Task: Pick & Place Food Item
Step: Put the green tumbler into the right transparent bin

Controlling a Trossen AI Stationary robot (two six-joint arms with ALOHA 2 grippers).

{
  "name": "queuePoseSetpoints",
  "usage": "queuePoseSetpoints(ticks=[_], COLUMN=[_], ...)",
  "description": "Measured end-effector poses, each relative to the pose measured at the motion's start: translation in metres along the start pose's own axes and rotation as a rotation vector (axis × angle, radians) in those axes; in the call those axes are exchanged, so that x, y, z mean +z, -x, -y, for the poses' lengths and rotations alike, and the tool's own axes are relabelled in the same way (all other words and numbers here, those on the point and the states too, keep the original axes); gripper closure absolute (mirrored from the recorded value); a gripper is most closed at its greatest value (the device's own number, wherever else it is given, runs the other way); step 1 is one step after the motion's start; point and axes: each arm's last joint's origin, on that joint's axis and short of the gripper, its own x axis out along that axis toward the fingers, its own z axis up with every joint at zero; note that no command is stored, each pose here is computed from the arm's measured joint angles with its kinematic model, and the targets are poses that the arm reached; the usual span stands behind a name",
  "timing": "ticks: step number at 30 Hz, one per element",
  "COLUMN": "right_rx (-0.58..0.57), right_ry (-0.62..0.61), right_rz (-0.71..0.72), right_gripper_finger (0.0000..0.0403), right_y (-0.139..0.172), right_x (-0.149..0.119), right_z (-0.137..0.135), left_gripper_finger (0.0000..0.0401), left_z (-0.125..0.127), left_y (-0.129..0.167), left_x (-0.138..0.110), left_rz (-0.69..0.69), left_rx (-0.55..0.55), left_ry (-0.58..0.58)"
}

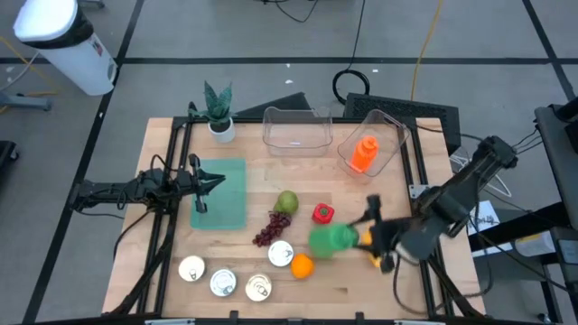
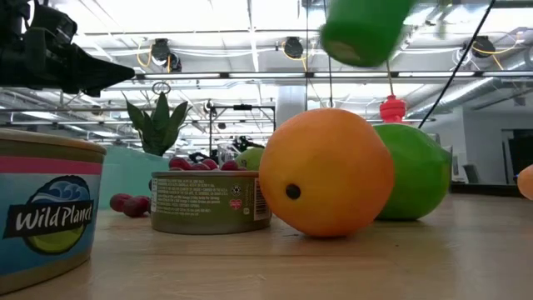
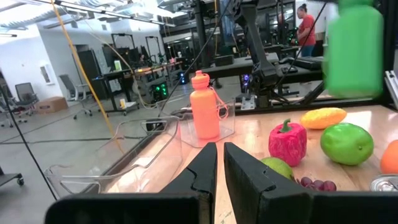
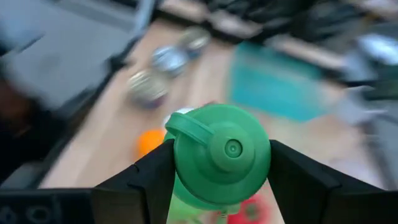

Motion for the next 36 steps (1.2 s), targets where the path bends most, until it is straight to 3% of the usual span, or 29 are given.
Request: queuePoseSetpoints(ticks=[6,13,19,24,33,36], right_rx=[-0.322,-0.584,-0.796,-1.055,-1.287,-1.282], right_ry=[-0.062,-0.186,-0.196,-0.208,-0.347,-0.431], right_rz=[0.100,0.161,0.088,-0.016,-0.187,-0.231], right_gripper_finger=[0.0187,0.0187,0.0187,0.0186,0.0187,0.0184], right_y=[0.026,0.036,0.035,0.044,0.069,0.072], right_x=[0.006,0.011,0.004,-0.006,-0.039,-0.051], right_z=[0.045,0.097,0.139,0.172,0.206,0.212], left_gripper_finger=[0.0359,0.0359,0.0359,0.0359,0.0359,0.0359], left_z=[0.000,0.000,0.000,0.000,0.000,0.000], left_y=[0.000,0.000,0.000,0.000,0.000,0.000], left_x=[0.000,0.000,0.000,0.000,0.000,0.000], left_rz=[0.000,0.000,0.000,0.000,0.000,0.000], left_rx=[0.000,0.000,0.000,0.000,0.000,0.000], left_ry=[0.000,0.000,0.000,0.000,0.000,0.000])
